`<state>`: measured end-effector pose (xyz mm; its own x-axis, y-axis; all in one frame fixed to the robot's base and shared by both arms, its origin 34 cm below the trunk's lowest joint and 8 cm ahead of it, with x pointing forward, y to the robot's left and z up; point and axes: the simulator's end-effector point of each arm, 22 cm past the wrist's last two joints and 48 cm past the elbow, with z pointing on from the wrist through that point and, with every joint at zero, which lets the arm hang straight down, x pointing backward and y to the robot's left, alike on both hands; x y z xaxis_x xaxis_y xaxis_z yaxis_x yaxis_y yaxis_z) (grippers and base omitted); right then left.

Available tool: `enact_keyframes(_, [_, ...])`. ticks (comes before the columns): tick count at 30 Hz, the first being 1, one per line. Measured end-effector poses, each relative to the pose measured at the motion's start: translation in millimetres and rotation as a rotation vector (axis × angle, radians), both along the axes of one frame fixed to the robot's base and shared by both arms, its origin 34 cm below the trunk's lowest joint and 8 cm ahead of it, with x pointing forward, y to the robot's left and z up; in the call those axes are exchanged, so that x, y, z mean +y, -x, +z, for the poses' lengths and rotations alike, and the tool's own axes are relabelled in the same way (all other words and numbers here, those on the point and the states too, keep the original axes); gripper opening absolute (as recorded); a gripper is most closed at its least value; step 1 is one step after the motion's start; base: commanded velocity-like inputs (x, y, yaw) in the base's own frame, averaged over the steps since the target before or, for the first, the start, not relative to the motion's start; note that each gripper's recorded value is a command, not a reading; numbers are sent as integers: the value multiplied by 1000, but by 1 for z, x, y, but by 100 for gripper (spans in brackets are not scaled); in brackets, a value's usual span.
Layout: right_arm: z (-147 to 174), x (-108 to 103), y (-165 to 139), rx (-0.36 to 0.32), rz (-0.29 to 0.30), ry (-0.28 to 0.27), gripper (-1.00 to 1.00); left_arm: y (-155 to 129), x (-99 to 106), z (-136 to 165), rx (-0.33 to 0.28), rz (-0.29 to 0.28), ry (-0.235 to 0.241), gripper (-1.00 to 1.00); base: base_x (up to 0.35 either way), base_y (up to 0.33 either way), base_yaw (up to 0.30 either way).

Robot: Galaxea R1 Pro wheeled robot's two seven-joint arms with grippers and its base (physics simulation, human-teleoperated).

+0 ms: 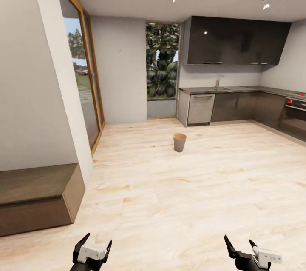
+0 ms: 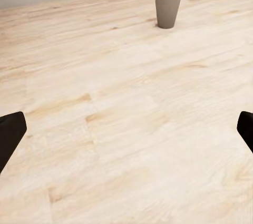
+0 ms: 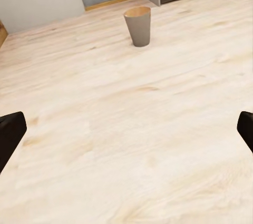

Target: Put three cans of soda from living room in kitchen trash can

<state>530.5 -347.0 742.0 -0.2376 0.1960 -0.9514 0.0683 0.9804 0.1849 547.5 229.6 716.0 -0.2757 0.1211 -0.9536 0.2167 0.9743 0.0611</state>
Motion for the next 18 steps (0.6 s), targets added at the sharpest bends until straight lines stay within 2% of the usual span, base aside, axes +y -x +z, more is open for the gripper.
enact_keyframes(18, [-1,0,0,2,1,0,100,0,1,0,0,2,-1,100,325,0,0])
